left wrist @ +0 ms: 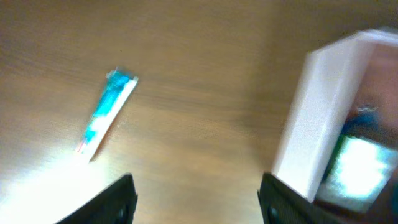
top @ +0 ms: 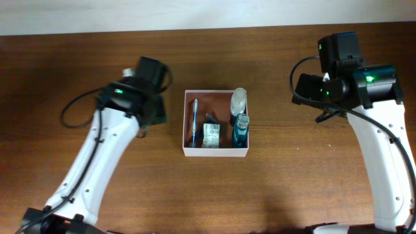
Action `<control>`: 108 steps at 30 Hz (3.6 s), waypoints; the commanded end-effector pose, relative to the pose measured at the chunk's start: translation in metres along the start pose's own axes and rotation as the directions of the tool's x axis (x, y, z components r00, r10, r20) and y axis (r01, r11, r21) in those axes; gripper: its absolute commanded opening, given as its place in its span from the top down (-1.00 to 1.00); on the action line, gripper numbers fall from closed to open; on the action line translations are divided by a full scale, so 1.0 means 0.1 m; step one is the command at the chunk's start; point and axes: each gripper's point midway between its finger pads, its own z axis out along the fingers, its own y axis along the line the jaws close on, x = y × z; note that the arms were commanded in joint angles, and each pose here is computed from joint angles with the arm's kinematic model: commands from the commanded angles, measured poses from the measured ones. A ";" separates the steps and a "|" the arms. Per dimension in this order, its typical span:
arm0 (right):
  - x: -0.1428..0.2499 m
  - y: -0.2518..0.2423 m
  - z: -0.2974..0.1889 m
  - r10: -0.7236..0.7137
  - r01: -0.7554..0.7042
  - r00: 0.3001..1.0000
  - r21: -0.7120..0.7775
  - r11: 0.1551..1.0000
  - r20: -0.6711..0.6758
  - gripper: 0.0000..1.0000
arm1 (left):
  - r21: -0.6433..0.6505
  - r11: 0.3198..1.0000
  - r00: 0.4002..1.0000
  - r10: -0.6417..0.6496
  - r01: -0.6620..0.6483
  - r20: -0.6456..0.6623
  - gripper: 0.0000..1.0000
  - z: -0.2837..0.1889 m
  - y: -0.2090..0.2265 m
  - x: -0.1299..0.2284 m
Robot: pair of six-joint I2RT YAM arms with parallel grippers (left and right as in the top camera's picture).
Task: Pack container
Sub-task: 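Raise the left gripper and move it left over the Colgate toothpaste tube, then lower the left gripper and close it on the toothpaste tube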
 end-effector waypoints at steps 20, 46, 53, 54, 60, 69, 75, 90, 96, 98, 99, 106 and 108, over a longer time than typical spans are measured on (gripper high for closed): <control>-0.04 -0.01 -0.02 0.006 -0.006 1.000 0.005 1.000 0.013 -0.97 | -0.297 0.855 0.859 -0.484 0.424 -0.165 -0.34 0.86 1.57 0.64; -0.04 -0.01 -0.02 0.006 -0.006 1.000 0.005 1.000 0.013 -0.97 | -0.273 0.875 0.882 -0.448 0.400 -0.145 -0.74 1.45 1.83 0.98; -0.04 -0.01 -0.02 0.006 -0.006 1.000 0.005 1.000 0.013 -0.97 | -0.083 0.969 0.950 -0.246 0.235 -0.190 -0.55 1.57 1.57 0.94; -0.04 -0.01 -0.02 0.006 -0.006 1.000 0.005 1.000 0.013 -0.97 | -0.068 0.973 0.954 -0.230 0.221 -0.191 -0.53 1.57 1.55 0.94; -0.04 -0.01 -0.02 0.006 -0.006 1.000 0.005 1.000 0.013 -0.97 | 0.069 0.990 0.975 -0.109 0.124 -0.191 -0.28 1.57 1.35 0.90; -0.04 -0.01 -0.02 0.006 -0.006 1.000 0.005 1.000 0.013 -0.97 | 0.114 0.992 0.985 -0.033 0.053 -0.169 0.02 1.57 1.30 0.86; -0.04 -0.01 -0.02 0.006 -0.006 1.000 0.005 1.000 0.013 -0.97 | 0.133 0.989 0.986 -0.034 0.057 -0.165 0.10 1.60 1.27 0.88; -0.04 -0.01 -0.02 0.006 -0.006 1.000 0.005 1.000 0.013 -0.97 | 0.136 0.989 0.988 -0.044 0.065 -0.149 0.12 1.61 1.26 0.84; -0.04 -0.01 -0.02 0.006 -0.006 1.000 0.005 1.000 0.013 -0.96 | 0.133 0.988 0.989 -0.057 0.075 -0.137 0.14 1.61 1.26 0.81; -0.04 -0.01 -0.02 0.006 -0.006 1.000 0.005 1.000 0.013 -0.97 | 0.132 0.988 0.989 -0.066 0.084 -0.135 0.12 1.62 1.26 0.80; -0.04 -0.01 -0.02 0.006 -0.006 1.000 0.005 1.000 0.013 -0.97 | 0.131 0.988 0.988 -0.069 0.087 -0.135 0.12 1.62 1.26 0.81; -0.04 -0.01 -0.02 0.006 -0.006 1.000 0.005 1.000 0.013 -0.97 | 0.130 0.987 0.987 -0.077 0.095 -0.141 0.11 1.68 1.26 0.84; -0.04 -0.01 -0.02 0.006 -0.006 1.000 0.005 1.000 0.013 -0.97 | 0.127 0.985 0.983 -0.094 0.114 -0.155 0.12 1.71 1.25 0.86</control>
